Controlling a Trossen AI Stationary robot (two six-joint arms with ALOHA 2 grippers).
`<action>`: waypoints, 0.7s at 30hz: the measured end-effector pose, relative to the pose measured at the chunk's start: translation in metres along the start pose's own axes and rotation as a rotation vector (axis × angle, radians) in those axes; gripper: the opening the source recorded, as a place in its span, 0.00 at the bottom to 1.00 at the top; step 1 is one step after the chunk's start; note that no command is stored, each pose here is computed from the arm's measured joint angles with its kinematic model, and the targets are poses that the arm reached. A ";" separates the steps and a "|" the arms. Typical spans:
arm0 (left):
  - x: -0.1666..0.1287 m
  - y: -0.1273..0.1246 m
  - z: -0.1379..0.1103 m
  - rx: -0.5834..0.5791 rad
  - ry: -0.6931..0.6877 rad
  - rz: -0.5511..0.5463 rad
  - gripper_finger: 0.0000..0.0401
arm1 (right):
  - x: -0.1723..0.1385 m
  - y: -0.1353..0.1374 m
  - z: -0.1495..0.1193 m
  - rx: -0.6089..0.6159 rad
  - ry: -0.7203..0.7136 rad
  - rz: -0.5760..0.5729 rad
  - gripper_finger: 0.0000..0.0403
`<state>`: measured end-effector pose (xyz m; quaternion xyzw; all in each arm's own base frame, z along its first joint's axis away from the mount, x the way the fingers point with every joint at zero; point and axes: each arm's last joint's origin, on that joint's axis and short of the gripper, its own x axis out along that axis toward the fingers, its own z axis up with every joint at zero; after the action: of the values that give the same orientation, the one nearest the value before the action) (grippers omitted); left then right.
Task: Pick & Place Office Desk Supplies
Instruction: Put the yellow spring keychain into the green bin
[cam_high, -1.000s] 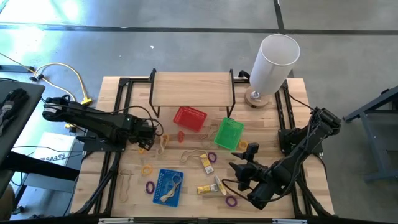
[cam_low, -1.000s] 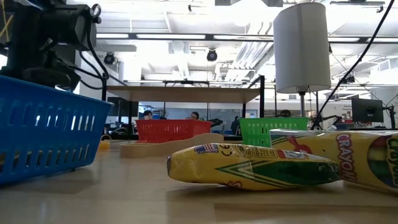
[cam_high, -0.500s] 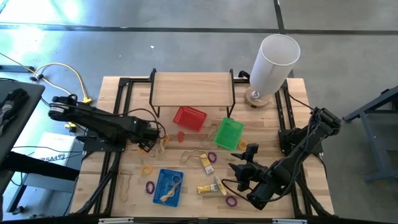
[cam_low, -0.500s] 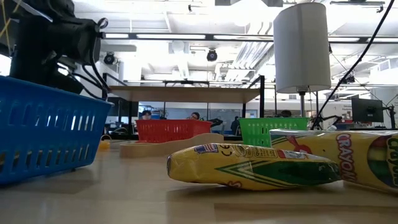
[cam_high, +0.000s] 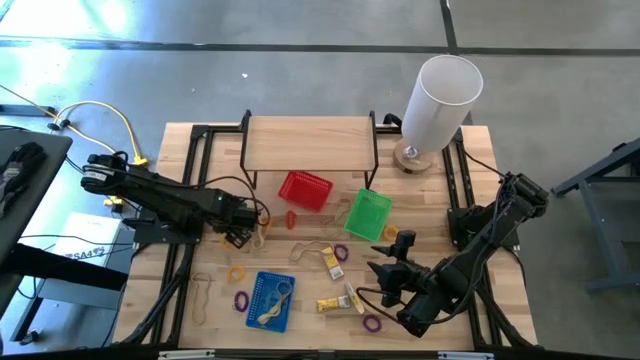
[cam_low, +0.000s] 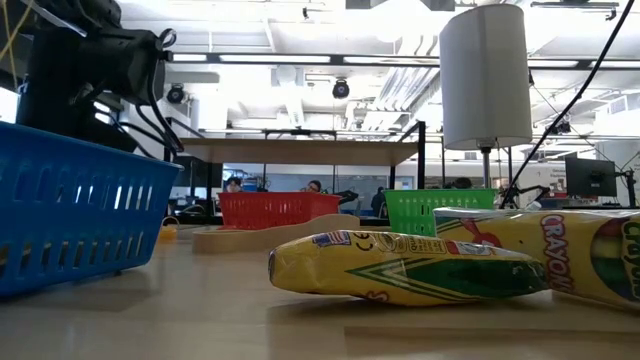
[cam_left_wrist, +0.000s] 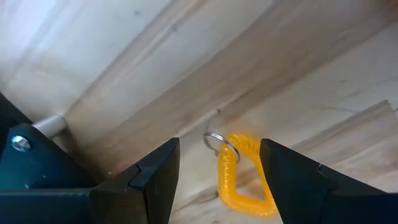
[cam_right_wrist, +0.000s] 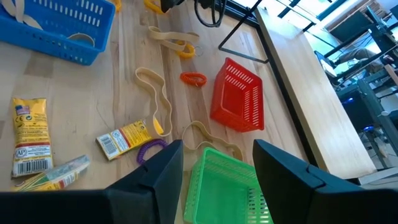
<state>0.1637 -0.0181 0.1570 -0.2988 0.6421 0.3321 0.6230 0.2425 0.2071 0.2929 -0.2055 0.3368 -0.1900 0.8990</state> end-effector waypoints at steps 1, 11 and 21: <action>0.000 0.000 0.000 0.000 0.009 -0.005 0.53 | 0.000 0.000 0.000 -0.001 0.000 0.000 0.45; 0.004 0.000 -0.001 -0.031 0.018 -0.017 0.53 | 0.000 0.000 0.000 0.004 0.000 0.000 0.45; 0.016 0.004 -0.005 -0.034 0.058 -0.050 0.53 | 0.000 0.000 0.000 -0.001 0.000 0.000 0.45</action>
<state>0.1571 -0.0195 0.1413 -0.3347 0.6464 0.3184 0.6072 0.2425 0.2070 0.2928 -0.2059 0.3370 -0.1899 0.8989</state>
